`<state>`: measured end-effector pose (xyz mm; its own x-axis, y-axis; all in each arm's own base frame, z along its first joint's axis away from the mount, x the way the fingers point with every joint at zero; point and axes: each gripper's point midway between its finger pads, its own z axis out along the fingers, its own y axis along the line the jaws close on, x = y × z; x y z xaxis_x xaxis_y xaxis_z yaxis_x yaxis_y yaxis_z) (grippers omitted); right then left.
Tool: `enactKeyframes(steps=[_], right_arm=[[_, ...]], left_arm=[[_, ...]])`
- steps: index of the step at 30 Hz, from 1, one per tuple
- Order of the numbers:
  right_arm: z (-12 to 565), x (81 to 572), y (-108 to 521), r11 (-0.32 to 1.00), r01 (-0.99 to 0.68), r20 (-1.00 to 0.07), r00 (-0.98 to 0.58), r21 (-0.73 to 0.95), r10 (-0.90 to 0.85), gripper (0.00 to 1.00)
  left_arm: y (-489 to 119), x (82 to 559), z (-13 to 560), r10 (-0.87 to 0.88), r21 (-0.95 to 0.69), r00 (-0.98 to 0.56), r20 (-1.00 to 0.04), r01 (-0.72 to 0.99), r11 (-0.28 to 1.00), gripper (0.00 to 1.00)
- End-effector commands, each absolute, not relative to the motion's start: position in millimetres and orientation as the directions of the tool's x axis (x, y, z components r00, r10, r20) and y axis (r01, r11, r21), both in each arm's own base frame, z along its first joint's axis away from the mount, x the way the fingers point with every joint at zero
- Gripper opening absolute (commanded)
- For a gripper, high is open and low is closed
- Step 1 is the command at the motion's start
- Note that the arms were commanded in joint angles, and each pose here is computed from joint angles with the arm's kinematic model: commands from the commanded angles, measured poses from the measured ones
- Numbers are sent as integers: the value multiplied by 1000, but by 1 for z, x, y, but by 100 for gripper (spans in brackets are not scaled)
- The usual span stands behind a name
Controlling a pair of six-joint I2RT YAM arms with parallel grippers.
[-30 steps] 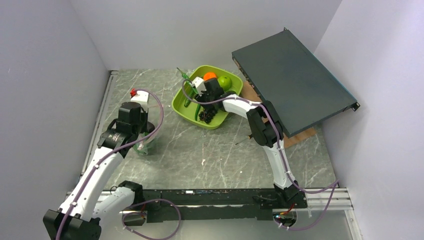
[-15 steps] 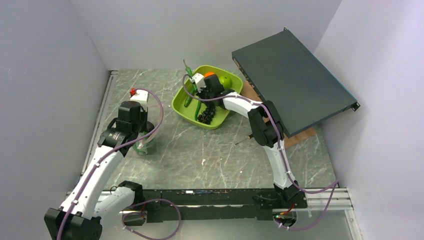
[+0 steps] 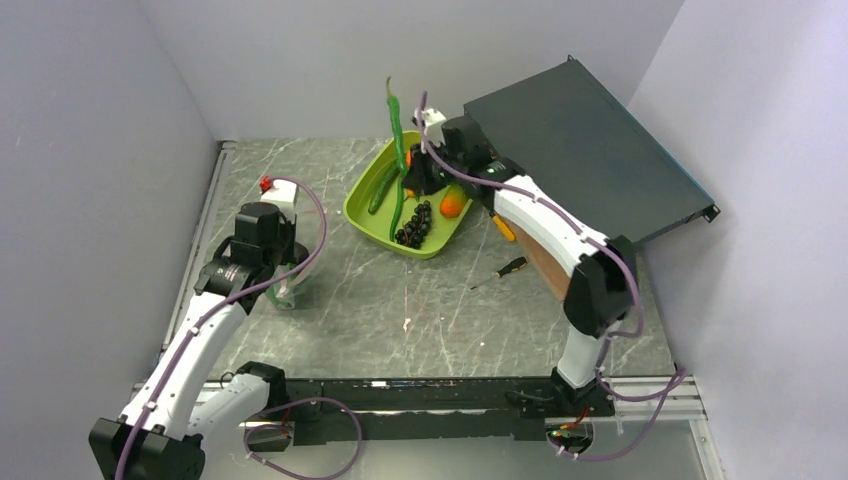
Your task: Place the food in the zip-top bag and seal the zipper
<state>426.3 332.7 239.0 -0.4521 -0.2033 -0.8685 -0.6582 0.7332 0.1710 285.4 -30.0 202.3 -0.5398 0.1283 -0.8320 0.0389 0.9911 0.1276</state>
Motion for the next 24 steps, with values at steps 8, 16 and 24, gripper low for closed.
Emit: enactKeyframes(steps=[8, 16, 24], right_arm=[[235, 183, 356, 283, -555, -448, -817, 782, -362, 0], [233, 119, 354, 351, -591, -389, -775, 727, -499, 0], [250, 103, 360, 306, -613, -429, -756, 729, -493, 0]], left_arm=[[-44, 292, 227, 124, 86, -438, -891, 105, 991, 0], [-39, 291, 227, 159, 125, -433, -887, 106, 986, 0], [-45, 291, 226, 158, 110, -433, -888, 133, 985, 0]])
